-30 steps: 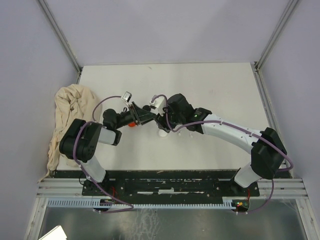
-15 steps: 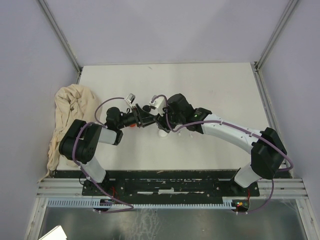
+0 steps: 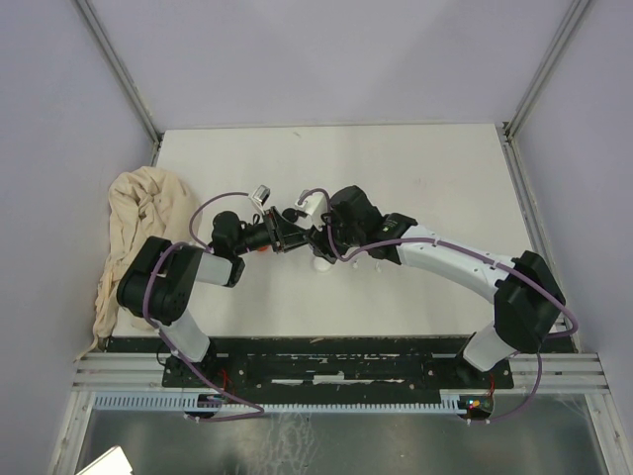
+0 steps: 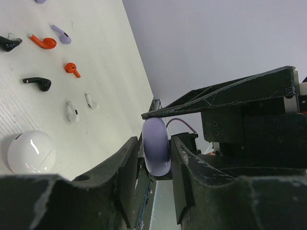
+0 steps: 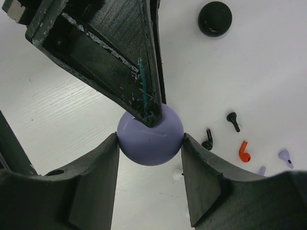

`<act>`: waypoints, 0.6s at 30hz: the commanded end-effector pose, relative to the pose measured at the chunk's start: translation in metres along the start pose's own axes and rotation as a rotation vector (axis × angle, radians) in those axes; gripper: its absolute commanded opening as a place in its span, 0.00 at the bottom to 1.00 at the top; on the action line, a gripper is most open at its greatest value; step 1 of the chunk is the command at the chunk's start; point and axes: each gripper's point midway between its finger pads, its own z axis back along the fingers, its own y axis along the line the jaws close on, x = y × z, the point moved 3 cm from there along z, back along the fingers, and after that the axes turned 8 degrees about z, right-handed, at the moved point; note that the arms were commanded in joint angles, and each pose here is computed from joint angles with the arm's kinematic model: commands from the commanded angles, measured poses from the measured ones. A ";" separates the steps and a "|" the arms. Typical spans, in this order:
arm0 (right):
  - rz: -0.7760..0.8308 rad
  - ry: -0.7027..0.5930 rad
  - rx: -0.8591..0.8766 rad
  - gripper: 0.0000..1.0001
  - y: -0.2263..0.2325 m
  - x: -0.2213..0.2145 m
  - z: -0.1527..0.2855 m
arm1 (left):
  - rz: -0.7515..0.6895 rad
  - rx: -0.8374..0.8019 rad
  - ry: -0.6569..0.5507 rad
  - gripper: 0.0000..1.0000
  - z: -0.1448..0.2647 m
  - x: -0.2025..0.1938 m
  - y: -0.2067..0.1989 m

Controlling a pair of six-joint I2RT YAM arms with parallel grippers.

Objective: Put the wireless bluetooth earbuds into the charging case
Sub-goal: Pick up the charging case at the center of the board.

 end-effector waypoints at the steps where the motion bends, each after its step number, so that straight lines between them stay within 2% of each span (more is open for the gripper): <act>1: 0.022 -0.063 -0.024 0.26 -0.009 0.022 0.004 | -0.122 -0.059 0.010 0.38 -0.002 0.005 -0.021; 10: 0.018 -0.059 -0.031 0.26 -0.011 0.022 0.002 | -0.130 -0.069 0.025 0.25 -0.003 0.002 -0.023; 13: 0.014 -0.058 -0.033 0.27 -0.012 0.022 0.001 | -0.130 -0.070 0.028 0.16 -0.003 0.002 -0.023; 15: 0.006 -0.055 -0.036 0.38 -0.013 0.022 0.000 | -0.130 -0.069 0.024 0.07 -0.003 0.002 -0.024; 18: -0.007 -0.060 -0.047 0.67 -0.016 0.024 0.002 | -0.128 -0.064 0.012 0.03 -0.004 0.005 -0.023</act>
